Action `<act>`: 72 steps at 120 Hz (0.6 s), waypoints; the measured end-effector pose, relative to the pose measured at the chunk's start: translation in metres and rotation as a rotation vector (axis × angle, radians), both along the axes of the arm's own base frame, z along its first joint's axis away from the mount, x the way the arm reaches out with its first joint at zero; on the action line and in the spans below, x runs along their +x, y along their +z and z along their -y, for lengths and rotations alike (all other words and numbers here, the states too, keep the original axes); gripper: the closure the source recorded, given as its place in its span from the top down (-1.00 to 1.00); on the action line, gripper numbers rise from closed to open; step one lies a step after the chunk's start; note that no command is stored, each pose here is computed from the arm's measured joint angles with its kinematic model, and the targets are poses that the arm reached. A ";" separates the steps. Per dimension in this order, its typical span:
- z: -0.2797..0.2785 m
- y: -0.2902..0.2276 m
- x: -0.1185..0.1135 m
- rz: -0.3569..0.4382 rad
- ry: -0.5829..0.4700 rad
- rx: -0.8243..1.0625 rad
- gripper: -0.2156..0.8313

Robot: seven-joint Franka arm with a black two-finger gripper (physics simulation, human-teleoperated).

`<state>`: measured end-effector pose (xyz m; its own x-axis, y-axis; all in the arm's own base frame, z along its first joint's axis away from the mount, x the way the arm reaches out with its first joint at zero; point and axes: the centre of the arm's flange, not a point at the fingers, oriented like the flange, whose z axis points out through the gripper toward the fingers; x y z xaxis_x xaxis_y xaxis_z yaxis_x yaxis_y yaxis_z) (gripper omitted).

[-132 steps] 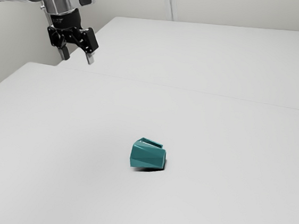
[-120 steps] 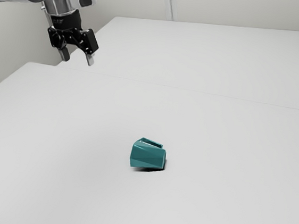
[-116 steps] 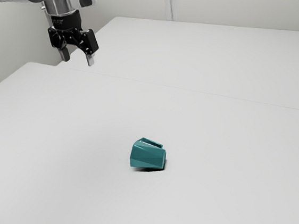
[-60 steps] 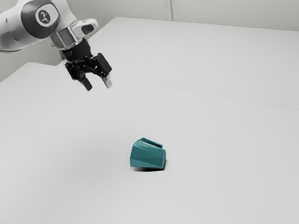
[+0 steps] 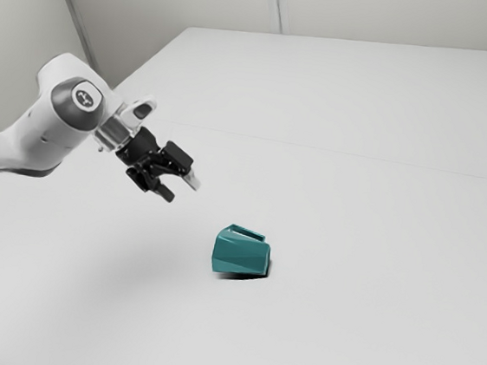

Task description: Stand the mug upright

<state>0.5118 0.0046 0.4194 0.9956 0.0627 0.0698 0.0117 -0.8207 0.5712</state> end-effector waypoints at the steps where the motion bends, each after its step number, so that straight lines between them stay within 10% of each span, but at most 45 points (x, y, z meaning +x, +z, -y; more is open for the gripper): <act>1: 0.000 -0.002 0.000 0.001 0.001 -0.004 0.59; 72: 0.002 -0.093 -0.020 0.056 -0.031 -0.181 0.59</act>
